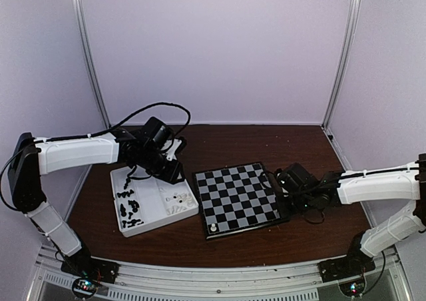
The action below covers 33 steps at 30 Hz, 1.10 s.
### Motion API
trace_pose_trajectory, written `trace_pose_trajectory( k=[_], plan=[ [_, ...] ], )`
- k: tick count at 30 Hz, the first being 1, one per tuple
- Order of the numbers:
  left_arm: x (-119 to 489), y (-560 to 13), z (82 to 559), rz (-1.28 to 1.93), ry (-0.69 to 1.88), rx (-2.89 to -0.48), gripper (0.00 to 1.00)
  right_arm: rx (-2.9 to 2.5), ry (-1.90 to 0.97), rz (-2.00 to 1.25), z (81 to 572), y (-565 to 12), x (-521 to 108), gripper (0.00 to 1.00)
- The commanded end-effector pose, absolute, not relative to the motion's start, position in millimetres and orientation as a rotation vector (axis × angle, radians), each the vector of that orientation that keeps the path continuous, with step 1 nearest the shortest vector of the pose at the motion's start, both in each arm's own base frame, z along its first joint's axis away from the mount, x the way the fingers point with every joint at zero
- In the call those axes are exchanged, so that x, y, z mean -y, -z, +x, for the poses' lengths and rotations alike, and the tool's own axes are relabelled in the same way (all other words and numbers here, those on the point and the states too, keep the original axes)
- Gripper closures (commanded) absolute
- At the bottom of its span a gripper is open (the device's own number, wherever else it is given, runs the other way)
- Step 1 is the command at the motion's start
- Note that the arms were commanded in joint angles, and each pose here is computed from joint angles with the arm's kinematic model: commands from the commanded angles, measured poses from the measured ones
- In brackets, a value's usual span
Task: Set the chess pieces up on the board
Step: Place the chess piece on the chessboard.
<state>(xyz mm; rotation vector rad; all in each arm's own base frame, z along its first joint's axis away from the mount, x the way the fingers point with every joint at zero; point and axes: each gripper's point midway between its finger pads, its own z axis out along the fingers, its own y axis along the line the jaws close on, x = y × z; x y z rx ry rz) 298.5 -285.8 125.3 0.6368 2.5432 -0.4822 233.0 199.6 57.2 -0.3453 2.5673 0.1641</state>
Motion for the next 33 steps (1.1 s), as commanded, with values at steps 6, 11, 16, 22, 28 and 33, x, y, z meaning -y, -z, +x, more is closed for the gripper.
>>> trace_pose_trajectory(
  k=[6,11,16,22,28,33],
  plan=[
    [298,-136,306,0.645,0.526,-2.499,0.65,-2.585,-0.217,-0.312,228,-52,-200,0.90],
    [298,-135,306,0.644,0.526,-2.502,0.65,-2.588,-0.217,-0.310,225,-53,-197,0.90],
    [298,-134,305,0.643,0.528,-2.505,0.65,-2.599,-0.214,-0.306,223,-50,-195,0.90],
    [299,-134,305,0.643,0.530,-2.505,0.65,-2.612,-0.220,-0.305,223,-46,-197,0.89],
    [298,-134,305,0.642,0.526,-2.505,0.65,-2.596,-0.216,-0.301,225,-53,-197,0.73],
    [294,-132,306,0.628,0.499,-2.513,0.61,-2.553,-0.211,-0.305,231,-71,-197,0.61]
  ],
)
